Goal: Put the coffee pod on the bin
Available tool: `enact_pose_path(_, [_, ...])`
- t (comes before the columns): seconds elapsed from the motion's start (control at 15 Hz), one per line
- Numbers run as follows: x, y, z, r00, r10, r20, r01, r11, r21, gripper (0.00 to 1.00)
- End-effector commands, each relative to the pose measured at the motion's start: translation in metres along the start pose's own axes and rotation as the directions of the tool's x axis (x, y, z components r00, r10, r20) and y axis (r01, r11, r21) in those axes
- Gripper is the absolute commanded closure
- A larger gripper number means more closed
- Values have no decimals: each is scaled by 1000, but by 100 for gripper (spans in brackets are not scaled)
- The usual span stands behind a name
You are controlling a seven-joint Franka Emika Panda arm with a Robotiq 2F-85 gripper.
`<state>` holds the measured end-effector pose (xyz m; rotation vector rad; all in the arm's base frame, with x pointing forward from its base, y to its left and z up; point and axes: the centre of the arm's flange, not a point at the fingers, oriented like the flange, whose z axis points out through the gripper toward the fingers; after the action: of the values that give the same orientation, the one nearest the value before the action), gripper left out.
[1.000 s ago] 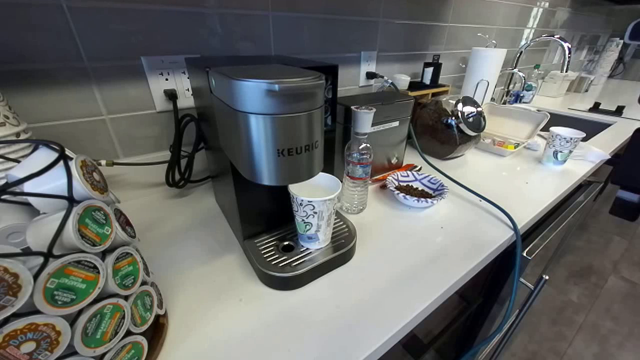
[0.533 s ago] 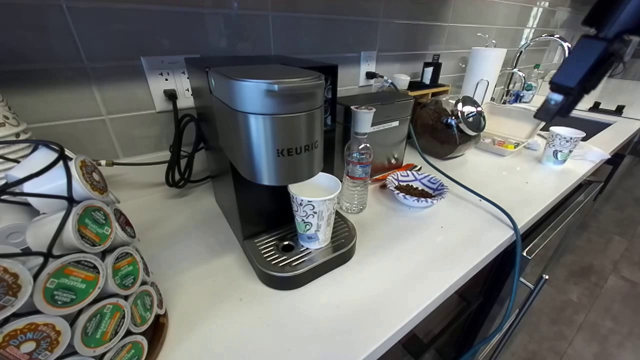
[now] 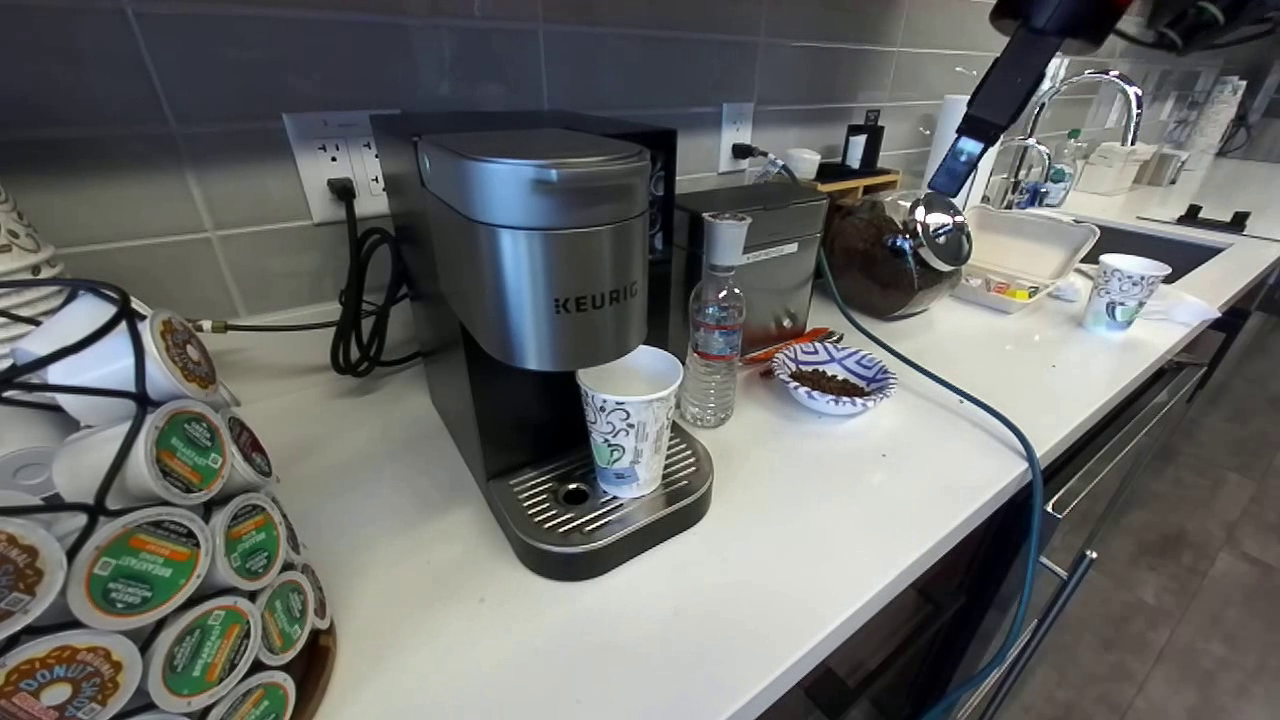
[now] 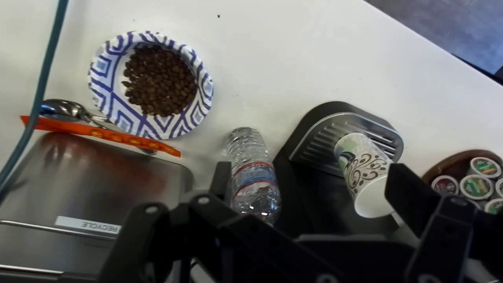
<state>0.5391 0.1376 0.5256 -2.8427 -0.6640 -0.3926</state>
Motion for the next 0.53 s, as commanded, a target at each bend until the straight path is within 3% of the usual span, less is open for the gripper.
enact_pose_path(0.0, [3, -3, 7, 1000, -13, 9, 13, 1000, 7, 0])
enact_pose_path(0.07, [5, -4, 11, 1000, -21, 14, 20, 1000, 11, 0])
enact_pose_path(0.13, [4, -13, 10, 994, -60, -93, 65, 997, 49, 0])
enact_pose_path(0.33, [-7, -11, 32, 964, -45, -263, 76, 991, 106, 0])
enact_pose_path(0.47, [-17, -4, 50, 925, -24, -380, 78, 989, 126, 0])
